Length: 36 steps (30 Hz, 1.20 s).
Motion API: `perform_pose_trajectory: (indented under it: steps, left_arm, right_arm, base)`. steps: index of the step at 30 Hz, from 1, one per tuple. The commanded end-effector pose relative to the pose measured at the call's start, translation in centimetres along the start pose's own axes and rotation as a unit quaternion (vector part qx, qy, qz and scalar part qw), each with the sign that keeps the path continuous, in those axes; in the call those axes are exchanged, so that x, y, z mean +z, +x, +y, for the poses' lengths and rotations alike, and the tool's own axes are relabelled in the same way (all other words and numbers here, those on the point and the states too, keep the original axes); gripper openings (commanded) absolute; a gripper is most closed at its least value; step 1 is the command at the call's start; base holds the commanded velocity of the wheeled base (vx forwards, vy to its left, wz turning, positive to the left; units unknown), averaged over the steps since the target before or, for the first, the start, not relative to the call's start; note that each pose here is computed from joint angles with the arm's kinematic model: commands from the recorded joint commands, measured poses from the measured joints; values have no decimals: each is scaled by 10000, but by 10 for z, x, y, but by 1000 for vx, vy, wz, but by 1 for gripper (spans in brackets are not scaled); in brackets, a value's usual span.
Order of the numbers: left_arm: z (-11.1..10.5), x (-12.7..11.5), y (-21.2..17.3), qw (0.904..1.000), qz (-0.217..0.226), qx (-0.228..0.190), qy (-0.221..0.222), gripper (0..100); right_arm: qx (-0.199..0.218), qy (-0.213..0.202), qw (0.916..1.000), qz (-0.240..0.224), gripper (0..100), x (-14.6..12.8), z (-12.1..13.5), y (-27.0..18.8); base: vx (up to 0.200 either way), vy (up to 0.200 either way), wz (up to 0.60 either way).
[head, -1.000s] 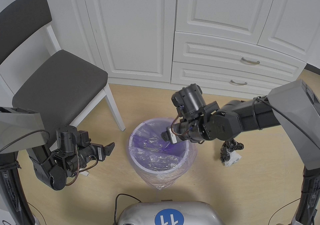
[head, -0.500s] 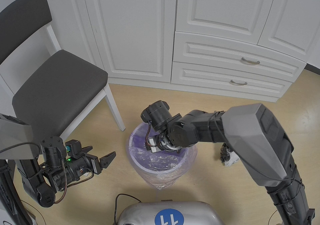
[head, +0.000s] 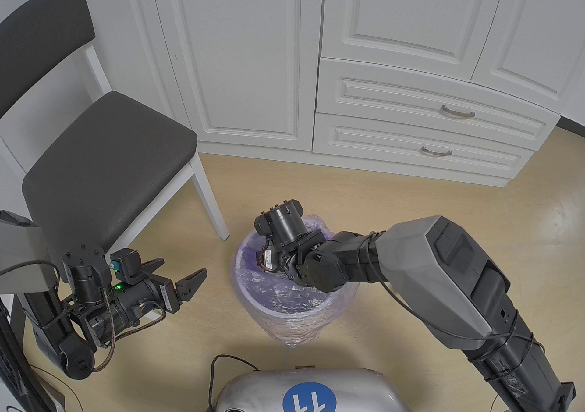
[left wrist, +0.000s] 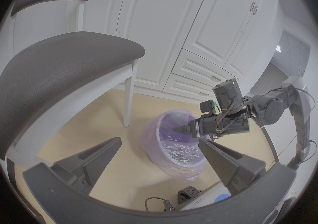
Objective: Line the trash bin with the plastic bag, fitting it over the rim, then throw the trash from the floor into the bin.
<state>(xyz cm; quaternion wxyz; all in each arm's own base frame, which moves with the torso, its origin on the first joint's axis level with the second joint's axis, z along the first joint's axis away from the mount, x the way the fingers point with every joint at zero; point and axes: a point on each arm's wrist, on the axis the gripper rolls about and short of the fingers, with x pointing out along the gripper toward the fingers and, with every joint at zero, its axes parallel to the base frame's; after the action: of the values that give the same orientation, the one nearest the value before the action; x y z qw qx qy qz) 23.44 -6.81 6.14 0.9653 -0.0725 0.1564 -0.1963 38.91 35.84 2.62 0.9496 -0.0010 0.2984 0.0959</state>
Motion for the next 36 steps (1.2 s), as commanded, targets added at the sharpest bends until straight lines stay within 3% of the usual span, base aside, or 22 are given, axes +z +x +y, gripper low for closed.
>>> perform_pose_trajectory:
  steps: [1, 12, 16, 19, 24, 31, 36]
  left_arm:
    - [0, 3, -1, 10000, -64, 17, 6, 100]
    - [3, 4, -3, 9999, -103, 55, -4, 100]
    - [3, 5, -4, 9999, -126, 51, -2, 100]
    - [3, 5, -4, 9999, -118, 53, -3, 100]
    - [3, 5, -4, 9999, -118, 53, -3, 100]
    - [3, 5, -4, 9999, -127, 59, -4, 100]
    - [3, 5, -4, 9999, -120, 60, -5, 100]
  right_arm:
    - [-94, 109, 9999, 42, 100, -19, -8, 23]
    - [-438, -196, 9936, 1024, 100, -15, -13, -7]
    - [-503, -373, 9837, 1684, 100, -12, -10, -39]
    - [-508, -624, 9686, 2352, 100, -19, -10, -57]
    - [-512, -694, 9678, 2365, 100, -22, -6, -59]
    - [-337, -585, 9759, 2077, 100, -23, 2, -52]
    - [-332, -699, 9735, 2151, 100, -27, 8, -58]
  base:
    - [0, 0, 0]
    - [0, 0, 0]
    - [0, 0, 0]
    - [0, 0, 0]
    - [0, 0, 0]
    - [0, 0, 0]
    - [0, 0, 0]
